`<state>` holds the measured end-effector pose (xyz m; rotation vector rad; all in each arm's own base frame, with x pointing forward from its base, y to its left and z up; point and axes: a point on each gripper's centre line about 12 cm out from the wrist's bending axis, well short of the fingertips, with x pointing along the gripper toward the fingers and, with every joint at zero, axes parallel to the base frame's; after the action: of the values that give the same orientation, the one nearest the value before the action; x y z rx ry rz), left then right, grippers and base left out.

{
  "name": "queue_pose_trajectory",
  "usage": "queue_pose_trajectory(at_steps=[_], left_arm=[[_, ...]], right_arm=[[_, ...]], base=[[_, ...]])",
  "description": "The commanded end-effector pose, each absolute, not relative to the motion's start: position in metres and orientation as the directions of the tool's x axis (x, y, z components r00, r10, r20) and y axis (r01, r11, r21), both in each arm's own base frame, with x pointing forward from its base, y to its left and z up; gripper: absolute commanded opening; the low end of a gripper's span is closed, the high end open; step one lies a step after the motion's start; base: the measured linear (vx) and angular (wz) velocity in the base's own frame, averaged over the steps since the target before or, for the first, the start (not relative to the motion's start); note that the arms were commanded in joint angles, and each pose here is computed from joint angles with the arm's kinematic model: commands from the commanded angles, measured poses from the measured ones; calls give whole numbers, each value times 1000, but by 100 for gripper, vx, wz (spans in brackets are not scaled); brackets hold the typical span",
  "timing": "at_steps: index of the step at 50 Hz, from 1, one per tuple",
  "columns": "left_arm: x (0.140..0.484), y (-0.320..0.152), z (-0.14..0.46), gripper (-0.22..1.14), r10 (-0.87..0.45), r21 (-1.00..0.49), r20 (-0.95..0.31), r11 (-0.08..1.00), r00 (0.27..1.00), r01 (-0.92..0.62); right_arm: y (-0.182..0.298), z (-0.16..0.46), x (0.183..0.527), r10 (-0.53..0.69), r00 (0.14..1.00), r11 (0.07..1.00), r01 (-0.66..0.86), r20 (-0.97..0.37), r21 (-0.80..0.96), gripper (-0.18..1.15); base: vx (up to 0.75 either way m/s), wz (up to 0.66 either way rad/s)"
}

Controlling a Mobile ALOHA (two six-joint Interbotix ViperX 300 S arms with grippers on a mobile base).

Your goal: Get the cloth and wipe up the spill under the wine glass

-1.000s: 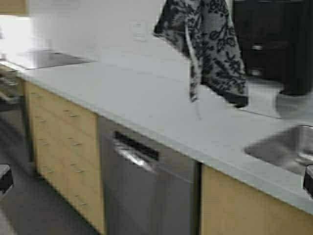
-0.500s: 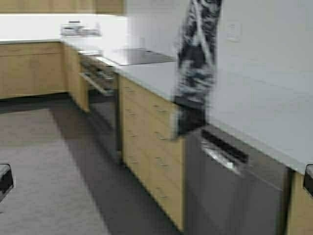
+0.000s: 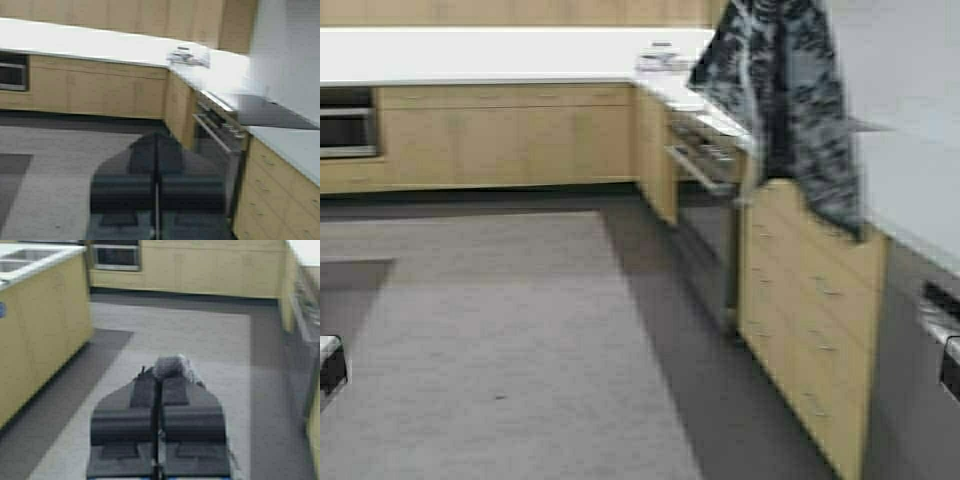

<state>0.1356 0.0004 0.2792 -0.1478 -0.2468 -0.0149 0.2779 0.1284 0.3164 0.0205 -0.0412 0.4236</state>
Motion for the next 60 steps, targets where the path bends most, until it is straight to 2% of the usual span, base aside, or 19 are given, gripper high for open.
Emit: queue_pose_trajectory(at_steps=[1,60], left_arm=[[139,1,278,2,5,-143,228,989,974,28],[145,1,275,2,5,-157,201,987,980,27]], right_arm=[[128,320,278,408,911,913,-409,66,2,7],[125,317,274,402,909,914,-405,114,11,7]], base=[[-1,48],[1,50]])
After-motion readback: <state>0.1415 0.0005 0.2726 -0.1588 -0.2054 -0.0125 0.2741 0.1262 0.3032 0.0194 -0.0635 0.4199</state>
